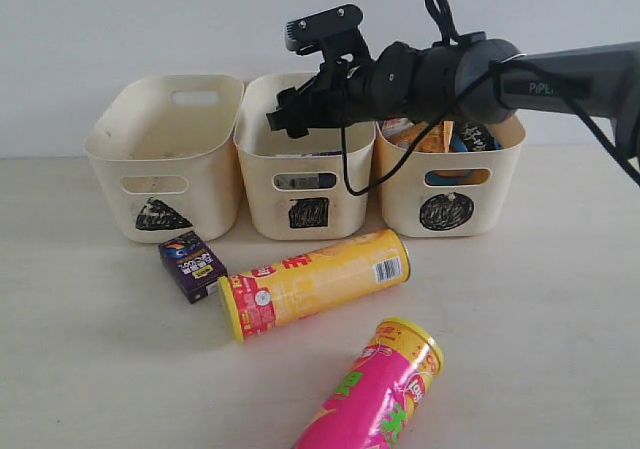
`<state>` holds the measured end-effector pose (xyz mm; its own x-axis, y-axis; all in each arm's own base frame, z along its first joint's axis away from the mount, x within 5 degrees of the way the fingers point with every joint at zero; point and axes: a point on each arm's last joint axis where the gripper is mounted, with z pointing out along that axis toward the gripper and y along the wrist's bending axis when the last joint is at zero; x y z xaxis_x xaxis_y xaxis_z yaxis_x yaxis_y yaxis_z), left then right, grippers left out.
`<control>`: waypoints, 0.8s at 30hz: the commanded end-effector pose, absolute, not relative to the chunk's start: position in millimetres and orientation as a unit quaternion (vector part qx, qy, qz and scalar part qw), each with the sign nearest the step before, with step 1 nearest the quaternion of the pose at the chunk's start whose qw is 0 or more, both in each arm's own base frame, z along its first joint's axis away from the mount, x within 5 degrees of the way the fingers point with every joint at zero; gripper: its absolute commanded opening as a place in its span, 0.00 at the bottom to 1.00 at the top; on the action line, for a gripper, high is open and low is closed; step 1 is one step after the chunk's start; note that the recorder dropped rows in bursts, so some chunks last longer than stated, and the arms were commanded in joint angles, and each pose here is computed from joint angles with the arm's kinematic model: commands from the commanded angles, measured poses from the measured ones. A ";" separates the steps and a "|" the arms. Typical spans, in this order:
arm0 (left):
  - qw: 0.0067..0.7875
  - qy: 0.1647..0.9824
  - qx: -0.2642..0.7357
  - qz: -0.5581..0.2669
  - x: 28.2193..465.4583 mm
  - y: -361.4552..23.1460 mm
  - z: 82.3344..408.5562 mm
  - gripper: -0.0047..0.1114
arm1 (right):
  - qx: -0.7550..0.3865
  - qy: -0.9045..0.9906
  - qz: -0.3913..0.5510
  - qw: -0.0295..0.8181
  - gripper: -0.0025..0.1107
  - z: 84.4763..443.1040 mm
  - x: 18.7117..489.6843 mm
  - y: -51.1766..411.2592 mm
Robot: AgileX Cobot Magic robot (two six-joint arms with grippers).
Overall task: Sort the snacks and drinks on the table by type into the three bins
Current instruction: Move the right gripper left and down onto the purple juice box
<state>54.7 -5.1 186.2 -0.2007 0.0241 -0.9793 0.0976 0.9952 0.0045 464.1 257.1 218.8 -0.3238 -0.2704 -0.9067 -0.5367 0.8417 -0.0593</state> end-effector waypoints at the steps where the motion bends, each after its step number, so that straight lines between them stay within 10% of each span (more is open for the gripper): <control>1: 0.635 0.771 0.033 -0.034 54.6 -5.1 187.9 0.08 | -0.261 0.795 0.128 0.533 0.62 244.9 458.4 254.0; 8: 0.636 0.770 0.033 -0.034 54.6 -5.1 188.1 0.08 | -0.292 0.803 0.128 0.503 0.03 256.0 448.2 253.1; 24: 0.634 0.772 0.033 -0.034 54.5 -5.1 187.7 0.08 | -0.337 0.814 0.127 0.455 0.02 274.8 429.6 250.5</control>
<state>54.7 -5.1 186.2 -0.2007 0.0241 -0.9793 0.0976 0.9952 0.0045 436.1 251.4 259.5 -0.3768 -0.4152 -0.8280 -0.6507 0.7548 -0.0824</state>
